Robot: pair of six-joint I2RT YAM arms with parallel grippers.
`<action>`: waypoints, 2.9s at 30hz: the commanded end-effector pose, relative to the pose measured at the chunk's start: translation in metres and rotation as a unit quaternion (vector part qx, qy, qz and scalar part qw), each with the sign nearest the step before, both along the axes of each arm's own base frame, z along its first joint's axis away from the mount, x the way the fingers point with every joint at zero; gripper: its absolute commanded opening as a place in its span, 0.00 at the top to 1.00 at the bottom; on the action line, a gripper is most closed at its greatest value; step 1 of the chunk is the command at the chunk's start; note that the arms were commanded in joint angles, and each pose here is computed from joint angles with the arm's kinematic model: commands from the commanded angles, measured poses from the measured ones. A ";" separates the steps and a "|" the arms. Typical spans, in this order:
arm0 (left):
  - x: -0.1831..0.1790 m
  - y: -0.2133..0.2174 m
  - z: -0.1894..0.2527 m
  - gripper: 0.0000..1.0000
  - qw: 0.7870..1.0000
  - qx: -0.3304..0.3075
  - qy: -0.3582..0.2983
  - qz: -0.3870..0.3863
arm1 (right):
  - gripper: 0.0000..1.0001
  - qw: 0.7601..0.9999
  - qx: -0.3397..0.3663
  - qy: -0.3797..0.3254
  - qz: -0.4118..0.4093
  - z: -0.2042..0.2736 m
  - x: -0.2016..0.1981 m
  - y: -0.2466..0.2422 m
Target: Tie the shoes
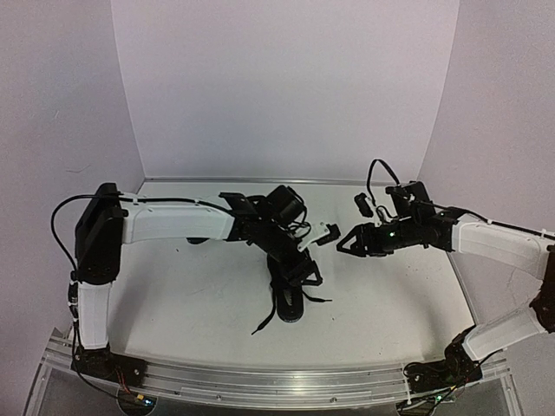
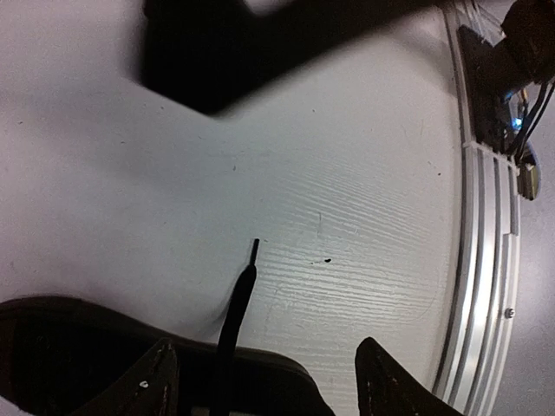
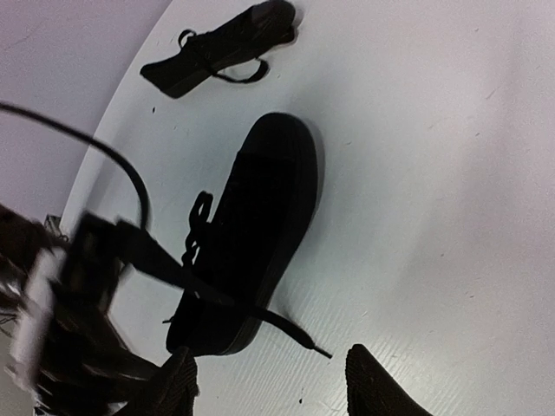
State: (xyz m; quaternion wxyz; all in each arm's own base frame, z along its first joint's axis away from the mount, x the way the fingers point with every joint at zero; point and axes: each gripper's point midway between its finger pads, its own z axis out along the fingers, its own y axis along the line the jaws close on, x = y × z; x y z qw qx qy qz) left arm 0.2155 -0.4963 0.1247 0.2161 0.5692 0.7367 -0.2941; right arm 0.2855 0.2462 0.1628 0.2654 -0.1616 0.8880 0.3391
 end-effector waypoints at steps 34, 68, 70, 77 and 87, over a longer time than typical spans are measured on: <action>0.092 0.089 -0.007 0.52 0.989 -0.117 0.067 0.058 | 0.54 0.969 -0.027 0.046 0.240 -0.115 -0.041 0.101; 0.084 0.083 0.001 1.00 0.985 -0.144 0.088 0.045 | 1.00 0.976 -0.036 0.048 0.208 -0.113 -0.034 0.099; 0.086 0.086 0.007 1.00 0.985 -0.148 0.076 0.055 | 1.00 0.977 -0.036 0.048 0.205 -0.112 -0.033 0.098; 0.090 0.093 -0.003 0.91 0.986 -0.127 0.073 0.085 | 1.00 0.977 -0.037 0.048 0.202 -0.112 -0.033 0.096; 0.096 0.086 -0.026 0.63 0.985 -0.113 0.094 0.087 | 1.00 0.978 -0.038 0.049 0.198 -0.112 -0.032 0.095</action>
